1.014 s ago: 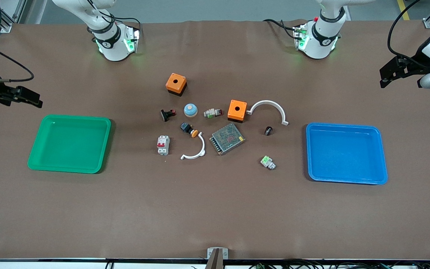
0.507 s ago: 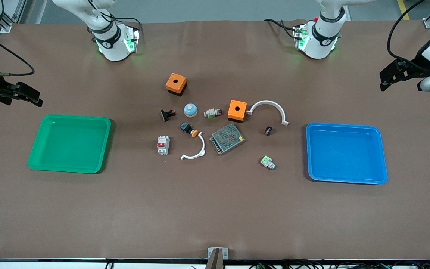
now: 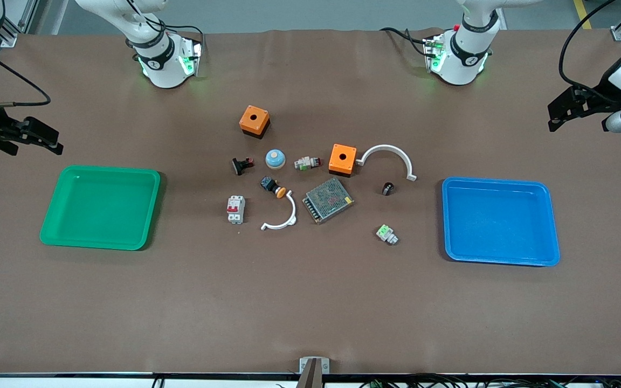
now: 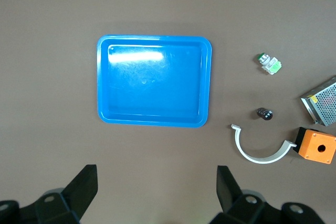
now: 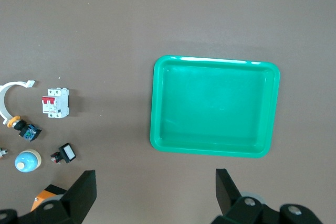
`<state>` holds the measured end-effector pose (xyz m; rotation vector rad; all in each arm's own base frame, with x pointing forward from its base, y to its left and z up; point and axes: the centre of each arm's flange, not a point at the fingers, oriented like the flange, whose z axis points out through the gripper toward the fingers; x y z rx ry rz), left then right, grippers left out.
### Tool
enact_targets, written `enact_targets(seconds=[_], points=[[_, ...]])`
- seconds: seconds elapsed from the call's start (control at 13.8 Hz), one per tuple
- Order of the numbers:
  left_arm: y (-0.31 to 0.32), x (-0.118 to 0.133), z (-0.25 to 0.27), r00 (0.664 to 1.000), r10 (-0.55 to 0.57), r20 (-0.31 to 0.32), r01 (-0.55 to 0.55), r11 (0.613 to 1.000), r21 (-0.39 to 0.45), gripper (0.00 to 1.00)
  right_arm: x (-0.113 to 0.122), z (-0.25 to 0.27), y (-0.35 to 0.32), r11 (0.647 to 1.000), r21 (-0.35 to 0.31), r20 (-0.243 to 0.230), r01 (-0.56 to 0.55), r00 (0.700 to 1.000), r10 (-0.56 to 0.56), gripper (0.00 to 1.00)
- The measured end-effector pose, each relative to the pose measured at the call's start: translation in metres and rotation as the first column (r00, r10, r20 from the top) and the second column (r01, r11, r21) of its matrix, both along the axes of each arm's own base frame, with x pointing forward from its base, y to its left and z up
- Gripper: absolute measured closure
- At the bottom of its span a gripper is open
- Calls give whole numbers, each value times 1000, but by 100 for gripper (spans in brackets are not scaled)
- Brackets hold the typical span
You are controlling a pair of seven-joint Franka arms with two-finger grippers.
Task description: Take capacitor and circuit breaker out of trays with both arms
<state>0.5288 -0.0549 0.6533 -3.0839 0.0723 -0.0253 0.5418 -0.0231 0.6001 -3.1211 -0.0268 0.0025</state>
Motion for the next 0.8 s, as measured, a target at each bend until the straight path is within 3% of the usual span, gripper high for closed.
enact_targets(seconds=[0.8], points=[[1, 4, 8, 1000, 1, 26, -1, 1000, -4, 0, -19, 9, -9, 1000, 3, -16, 3, 1000, -3, 0]])
